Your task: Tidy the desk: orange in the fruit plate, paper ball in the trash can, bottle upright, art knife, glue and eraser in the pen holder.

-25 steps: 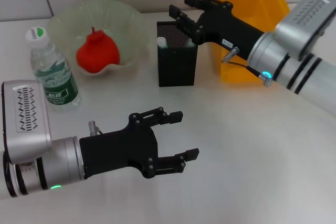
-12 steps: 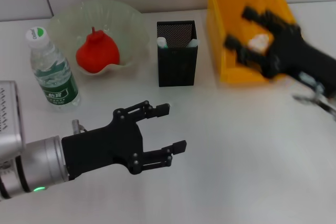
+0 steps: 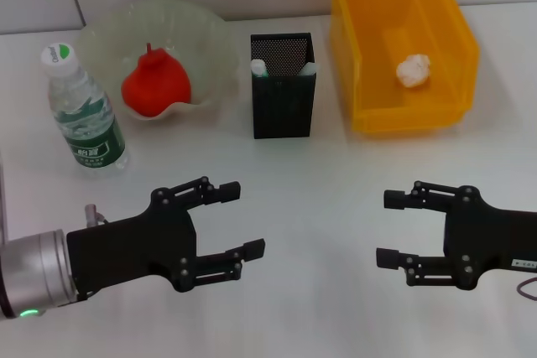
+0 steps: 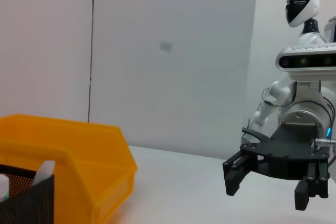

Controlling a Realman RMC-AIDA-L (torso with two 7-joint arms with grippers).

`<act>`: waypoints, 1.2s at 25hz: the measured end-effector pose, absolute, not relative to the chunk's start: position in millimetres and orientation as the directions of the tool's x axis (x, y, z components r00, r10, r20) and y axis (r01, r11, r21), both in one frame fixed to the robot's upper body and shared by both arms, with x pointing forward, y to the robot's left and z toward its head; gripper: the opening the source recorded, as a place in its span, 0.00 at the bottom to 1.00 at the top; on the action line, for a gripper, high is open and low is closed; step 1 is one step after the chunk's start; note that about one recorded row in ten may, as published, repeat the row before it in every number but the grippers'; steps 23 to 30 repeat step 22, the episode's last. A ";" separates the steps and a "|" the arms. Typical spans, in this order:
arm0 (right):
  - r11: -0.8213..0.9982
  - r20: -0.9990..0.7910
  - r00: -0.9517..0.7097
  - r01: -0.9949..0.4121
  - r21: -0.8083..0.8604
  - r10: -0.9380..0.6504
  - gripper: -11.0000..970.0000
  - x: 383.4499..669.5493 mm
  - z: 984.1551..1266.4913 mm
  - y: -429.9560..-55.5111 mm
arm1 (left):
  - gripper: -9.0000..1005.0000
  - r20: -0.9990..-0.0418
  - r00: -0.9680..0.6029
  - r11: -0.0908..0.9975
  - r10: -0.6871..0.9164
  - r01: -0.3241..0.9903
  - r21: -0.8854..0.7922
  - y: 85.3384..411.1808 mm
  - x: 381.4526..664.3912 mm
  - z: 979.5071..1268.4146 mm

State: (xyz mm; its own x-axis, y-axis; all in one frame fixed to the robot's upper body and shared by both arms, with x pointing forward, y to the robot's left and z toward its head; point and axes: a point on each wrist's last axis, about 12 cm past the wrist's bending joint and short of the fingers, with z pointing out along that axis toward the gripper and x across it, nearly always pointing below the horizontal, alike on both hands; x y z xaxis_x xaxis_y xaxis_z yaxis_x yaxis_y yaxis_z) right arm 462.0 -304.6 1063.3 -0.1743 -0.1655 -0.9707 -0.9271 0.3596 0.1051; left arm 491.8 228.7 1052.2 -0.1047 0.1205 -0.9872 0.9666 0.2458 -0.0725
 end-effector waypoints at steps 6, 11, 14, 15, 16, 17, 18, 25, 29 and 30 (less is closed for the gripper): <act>0.359 -0.972 -0.174 -0.927 0.107 -0.157 0.81 463.0 1063.1 -302.7 | 0.79 -0.987 -0.108 0.263 0.115 0.962 -0.075 235.7 490.4 1052.3; 0.377 -0.971 -0.181 -0.920 0.110 -0.158 0.81 463.9 1061.0 -303.2 | 0.79 -0.987 -0.111 0.268 0.115 0.960 -0.077 238.0 489.1 1051.7; 0.380 -0.971 -0.181 -0.919 0.109 -0.159 0.81 464.6 1060.9 -303.1 | 0.79 -0.987 -0.112 0.269 0.114 0.960 -0.078 238.5 488.8 1051.7; 0.380 -0.971 -0.180 -0.919 0.108 -0.159 0.81 465.3 1061.0 -302.7 | 0.79 -0.987 -0.112 0.270 0.114 0.960 -0.078 238.6 488.9 1051.7; 0.380 -0.971 -0.180 -0.919 0.108 -0.159 0.81 465.3 1061.0 -302.7 | 0.79 -0.987 -0.112 0.270 0.114 0.960 -0.078 238.6 489.0 1051.8; 0.381 -0.971 -0.180 -0.918 0.108 -0.159 0.81 465.6 1060.8 -302.6 | 0.79 -0.987 -0.112 0.270 0.114 0.960 -0.078 238.6 489.0 1051.8; 0.382 -0.971 -0.181 -0.918 0.109 -0.159 0.81 465.9 1060.6 -302.5 | 0.79 -0.987 -0.111 0.269 0.114 0.960 -0.077 238.5 489.1 1051.9; 0.386 -0.970 -0.190 -0.915 0.118 -0.154 0.81 466.7 1058.7 -301.1 | 0.79 -0.987 -0.111 0.269 0.114 0.960 -0.077 238.4 489.3 1052.0; 0.386 -0.970 -0.190 -0.915 0.118 -0.154 0.81 466.7 1058.7 -301.1 | 0.79 -0.987 -0.111 0.269 0.114 0.960 -0.077 238.4 489.3 1052.0; 0.386 -0.970 -0.190 -0.915 0.118 -0.154 0.81 466.7 1058.7 -301.1 | 0.79 -0.987 -0.111 0.269 0.114 0.960 -0.077 238.4 489.3 1052.0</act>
